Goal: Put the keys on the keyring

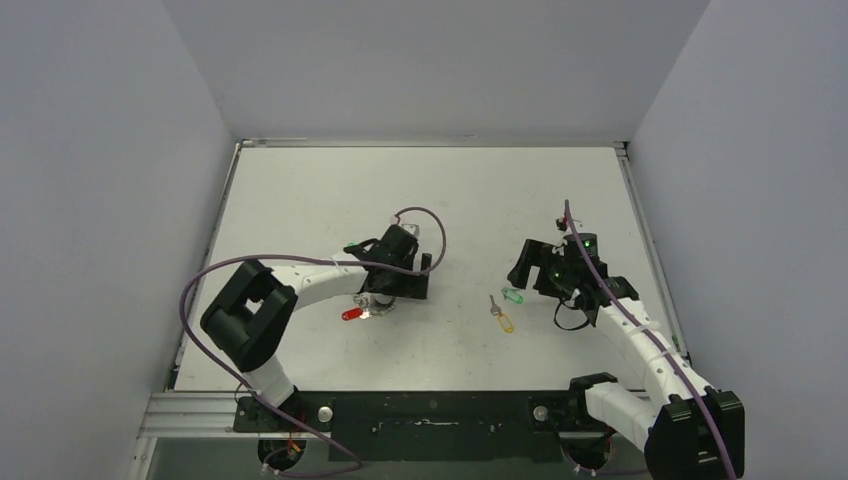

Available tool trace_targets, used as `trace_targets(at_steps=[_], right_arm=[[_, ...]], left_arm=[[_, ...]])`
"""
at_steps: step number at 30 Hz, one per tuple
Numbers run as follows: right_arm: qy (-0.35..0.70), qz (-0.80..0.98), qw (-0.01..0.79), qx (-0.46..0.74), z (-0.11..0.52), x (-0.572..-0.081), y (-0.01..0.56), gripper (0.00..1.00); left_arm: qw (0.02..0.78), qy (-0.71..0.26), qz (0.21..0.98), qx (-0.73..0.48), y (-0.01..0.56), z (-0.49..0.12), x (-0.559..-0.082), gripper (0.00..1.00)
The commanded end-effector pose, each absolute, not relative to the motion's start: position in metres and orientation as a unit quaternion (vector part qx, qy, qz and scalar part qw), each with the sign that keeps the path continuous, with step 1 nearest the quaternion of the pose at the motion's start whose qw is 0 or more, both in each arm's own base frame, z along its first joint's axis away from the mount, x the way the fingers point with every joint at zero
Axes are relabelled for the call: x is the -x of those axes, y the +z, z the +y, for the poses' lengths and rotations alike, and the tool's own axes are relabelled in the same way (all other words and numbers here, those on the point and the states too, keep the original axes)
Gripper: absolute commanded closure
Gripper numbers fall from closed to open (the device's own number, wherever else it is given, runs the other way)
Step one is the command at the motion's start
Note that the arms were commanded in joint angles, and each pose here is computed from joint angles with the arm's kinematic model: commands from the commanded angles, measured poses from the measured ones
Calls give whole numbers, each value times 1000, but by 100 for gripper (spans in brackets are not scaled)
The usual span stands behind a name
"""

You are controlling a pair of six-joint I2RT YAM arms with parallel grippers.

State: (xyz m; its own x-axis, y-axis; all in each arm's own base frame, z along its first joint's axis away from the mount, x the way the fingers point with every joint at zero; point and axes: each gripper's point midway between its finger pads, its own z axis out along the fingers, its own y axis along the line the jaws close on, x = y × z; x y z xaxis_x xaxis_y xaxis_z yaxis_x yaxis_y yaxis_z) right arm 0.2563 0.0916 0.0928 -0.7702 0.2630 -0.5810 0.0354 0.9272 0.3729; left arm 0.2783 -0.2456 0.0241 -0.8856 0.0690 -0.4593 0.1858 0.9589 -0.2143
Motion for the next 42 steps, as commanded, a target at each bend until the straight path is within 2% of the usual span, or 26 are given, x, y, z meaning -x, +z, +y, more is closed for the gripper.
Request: trace_targets(at_steps=[1,6,12,16,20,25,30,35,42], right_arm=[[186,913,358,-56,95,-265,121,0],[190,913,359,-41,97,-266,123,0],[232,909,346,-23,116,-266,118,0],[260,908,329,-5,138,-270,112,1],[256,913,316,36,168,-274,106,4],[225,920,305,102,207,-277,96,15],[167,924,294,180,241,-281,80,27],[127,929,272,214,260,-283,56,38],[147,937,236,211,268,-271,29,55]], left_arm=[[180,-155,966,-102,15,-276,-227,9],[168,-220,948,-155,33,-316,-185,11],[212,-308,914,-159,91,-332,-183,11],[235,-348,900,-118,119,-319,-194,11],[239,-361,900,-47,121,-282,-209,12],[225,-303,925,50,94,-221,-209,17],[196,-245,946,82,70,-187,-189,20],[166,-244,950,102,50,-182,-170,28],[162,-265,943,117,36,-190,-173,37]])
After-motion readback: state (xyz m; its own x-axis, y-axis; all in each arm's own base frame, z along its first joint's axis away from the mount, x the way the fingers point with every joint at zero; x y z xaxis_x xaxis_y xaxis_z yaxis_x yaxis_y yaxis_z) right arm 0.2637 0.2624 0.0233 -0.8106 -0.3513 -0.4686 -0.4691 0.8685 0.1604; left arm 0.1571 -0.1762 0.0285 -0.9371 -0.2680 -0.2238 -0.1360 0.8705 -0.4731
